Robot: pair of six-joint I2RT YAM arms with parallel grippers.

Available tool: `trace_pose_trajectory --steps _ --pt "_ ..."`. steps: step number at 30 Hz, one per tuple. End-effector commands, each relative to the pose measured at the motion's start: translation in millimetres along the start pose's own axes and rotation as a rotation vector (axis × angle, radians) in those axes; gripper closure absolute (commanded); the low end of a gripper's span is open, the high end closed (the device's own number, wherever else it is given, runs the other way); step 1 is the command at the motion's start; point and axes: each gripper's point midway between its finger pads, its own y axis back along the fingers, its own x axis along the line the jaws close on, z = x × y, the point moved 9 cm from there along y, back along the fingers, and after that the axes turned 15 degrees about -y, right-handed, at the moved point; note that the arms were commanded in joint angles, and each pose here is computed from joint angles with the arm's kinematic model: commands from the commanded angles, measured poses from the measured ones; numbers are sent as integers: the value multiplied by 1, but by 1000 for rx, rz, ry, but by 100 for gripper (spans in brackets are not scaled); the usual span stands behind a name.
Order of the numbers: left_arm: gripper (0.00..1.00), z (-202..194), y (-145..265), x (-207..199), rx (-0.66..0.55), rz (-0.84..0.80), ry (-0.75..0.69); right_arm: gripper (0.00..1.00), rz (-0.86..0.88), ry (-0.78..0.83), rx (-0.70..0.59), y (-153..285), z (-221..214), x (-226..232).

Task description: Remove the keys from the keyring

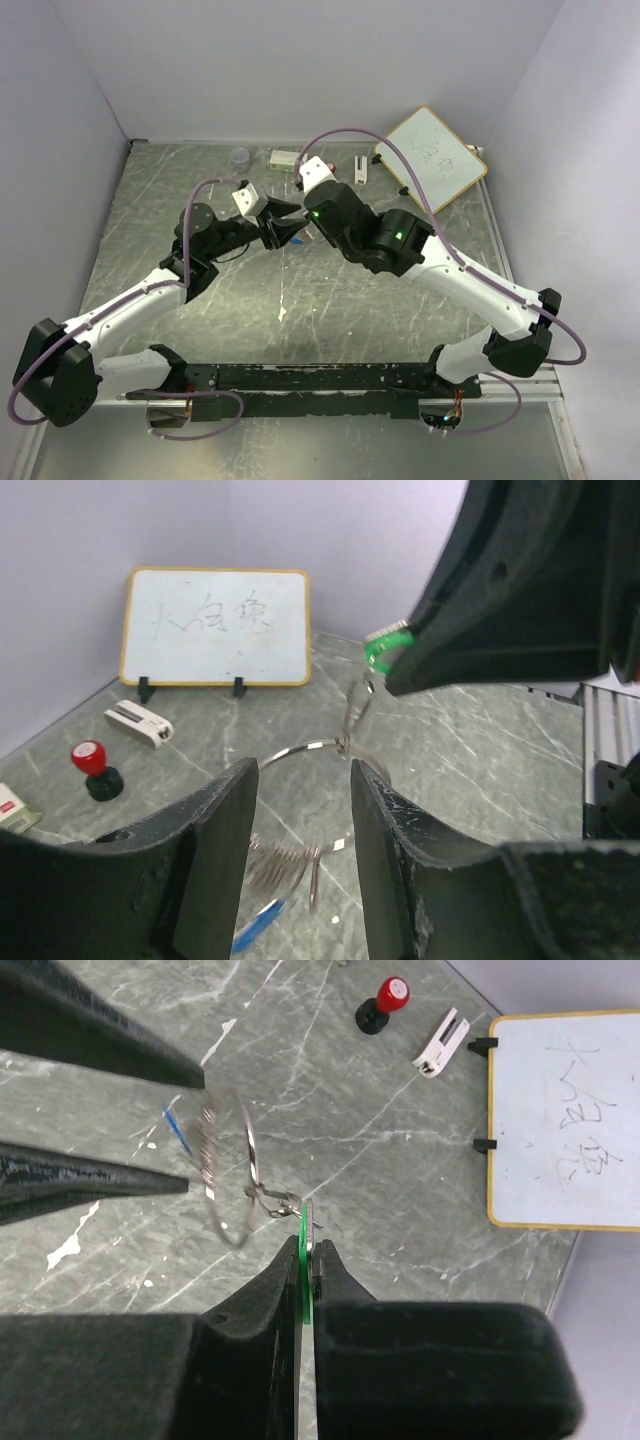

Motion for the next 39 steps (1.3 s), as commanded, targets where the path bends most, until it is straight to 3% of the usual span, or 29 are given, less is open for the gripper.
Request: trace_pose_trajectory --steps 1,12,39 --pt "47 7 2 -12 -105 -103 -30 100 -35 9 -22 9 10 -4" --pt "32 -1 2 -24 -241 -211 -88 100 -20 39 -8 10 9 3" --pt "40 -26 -19 -27 -335 -276 -16 100 -10 80 15 9 3 12"
